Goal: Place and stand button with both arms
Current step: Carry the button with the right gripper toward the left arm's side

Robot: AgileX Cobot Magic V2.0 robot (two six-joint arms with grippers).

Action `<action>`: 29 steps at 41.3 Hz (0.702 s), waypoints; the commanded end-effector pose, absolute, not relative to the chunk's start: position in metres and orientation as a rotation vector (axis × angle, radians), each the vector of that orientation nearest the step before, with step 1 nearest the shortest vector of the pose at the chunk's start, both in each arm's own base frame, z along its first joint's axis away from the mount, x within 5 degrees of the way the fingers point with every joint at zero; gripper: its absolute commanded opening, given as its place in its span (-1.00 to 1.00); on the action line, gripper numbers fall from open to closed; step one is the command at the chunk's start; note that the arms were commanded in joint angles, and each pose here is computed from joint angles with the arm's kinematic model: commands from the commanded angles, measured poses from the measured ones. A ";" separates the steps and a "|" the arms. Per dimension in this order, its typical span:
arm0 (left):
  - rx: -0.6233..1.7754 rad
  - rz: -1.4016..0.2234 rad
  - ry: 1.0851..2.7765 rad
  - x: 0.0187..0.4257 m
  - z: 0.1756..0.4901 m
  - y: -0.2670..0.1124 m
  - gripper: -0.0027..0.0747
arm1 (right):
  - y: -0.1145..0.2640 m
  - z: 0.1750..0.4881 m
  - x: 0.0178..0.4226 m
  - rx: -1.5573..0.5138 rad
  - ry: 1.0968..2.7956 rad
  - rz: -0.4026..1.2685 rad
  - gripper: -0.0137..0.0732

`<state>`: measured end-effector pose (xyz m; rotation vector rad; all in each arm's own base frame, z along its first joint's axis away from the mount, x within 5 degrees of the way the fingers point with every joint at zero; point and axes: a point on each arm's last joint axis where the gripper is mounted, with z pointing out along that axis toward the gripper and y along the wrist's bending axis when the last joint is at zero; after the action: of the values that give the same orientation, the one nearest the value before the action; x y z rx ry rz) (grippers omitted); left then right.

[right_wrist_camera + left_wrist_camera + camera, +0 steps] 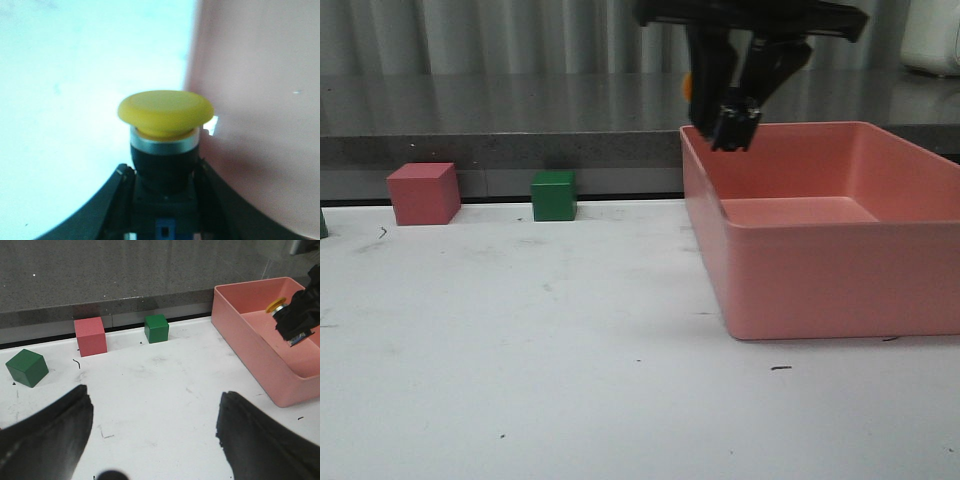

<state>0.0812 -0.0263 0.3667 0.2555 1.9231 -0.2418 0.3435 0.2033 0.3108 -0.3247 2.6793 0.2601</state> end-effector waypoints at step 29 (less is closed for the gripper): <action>0.246 -0.265 1.828 0.083 0.383 -0.028 0.39 | 0.338 0.292 0.331 -0.227 2.752 0.424 -0.14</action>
<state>0.0812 -0.0263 0.3667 0.2555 1.9231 -0.2418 0.3301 0.3362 0.2596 -0.2648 2.8193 0.3602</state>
